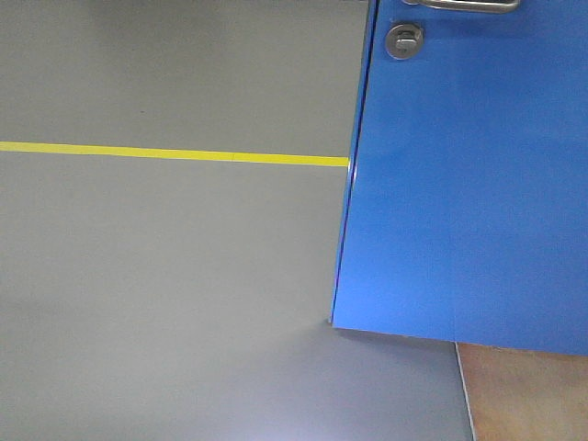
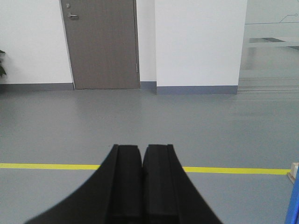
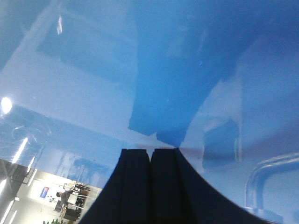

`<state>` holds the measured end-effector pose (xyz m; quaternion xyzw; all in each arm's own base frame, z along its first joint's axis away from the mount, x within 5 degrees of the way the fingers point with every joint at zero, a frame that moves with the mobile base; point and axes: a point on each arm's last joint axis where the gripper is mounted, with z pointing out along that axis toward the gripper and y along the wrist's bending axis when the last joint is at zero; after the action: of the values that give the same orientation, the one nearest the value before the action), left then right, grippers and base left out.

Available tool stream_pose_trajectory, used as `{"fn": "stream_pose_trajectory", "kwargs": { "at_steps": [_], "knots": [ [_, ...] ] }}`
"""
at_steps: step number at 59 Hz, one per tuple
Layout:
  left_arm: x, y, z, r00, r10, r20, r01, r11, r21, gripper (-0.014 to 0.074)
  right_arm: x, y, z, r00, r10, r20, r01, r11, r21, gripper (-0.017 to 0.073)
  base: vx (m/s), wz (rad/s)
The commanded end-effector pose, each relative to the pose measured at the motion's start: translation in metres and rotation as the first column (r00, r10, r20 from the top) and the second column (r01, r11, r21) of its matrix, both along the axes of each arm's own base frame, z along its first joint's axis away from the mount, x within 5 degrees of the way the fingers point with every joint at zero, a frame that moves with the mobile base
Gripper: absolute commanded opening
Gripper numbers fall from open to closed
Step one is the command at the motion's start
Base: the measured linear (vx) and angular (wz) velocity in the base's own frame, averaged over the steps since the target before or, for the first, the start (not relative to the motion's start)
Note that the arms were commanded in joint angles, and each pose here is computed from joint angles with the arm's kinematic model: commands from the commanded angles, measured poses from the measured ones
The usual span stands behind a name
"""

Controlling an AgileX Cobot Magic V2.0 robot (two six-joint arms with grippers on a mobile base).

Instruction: Move to blue door and open it

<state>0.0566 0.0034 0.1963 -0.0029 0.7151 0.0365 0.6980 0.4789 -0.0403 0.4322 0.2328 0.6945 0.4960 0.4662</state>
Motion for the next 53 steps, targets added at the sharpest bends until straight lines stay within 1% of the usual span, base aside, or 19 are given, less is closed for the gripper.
{"fn": "stream_pose_trajectory", "kwargs": {
  "at_steps": [1,46,51,53],
  "knots": [
    [-0.0026,-0.0006,0.0175,0.992,-0.005,0.123,0.005,1.0,-0.001,0.0073,-0.0183,-0.0026,0.0395,0.991,-0.057,0.123,0.054,0.998,0.028,-0.0001,0.1,-0.05],
    [-0.0026,-0.0006,0.0175,0.992,-0.005,0.123,0.005,1.0,-0.001,0.0073,-0.0165,-0.0031,0.0371,0.991,-0.058,0.118,0.055,0.998,0.029,-0.0001,0.04,-0.03],
    [-0.0026,-0.0006,0.0175,0.992,-0.005,0.123,0.005,1.0,-0.001,0.0073,-0.0164,-0.0031,0.0366,0.991,-0.063,0.117,0.062,0.998,0.011,-0.0001,0.0,0.0],
    [-0.0026,-0.0006,0.0175,0.992,-0.005,0.123,0.005,1.0,-0.001,0.0073,-0.0186,-0.0035,0.0386,0.99,-0.071,0.121,0.074,0.997,-0.019,-0.0001,0.0,0.0]
  ]
}}
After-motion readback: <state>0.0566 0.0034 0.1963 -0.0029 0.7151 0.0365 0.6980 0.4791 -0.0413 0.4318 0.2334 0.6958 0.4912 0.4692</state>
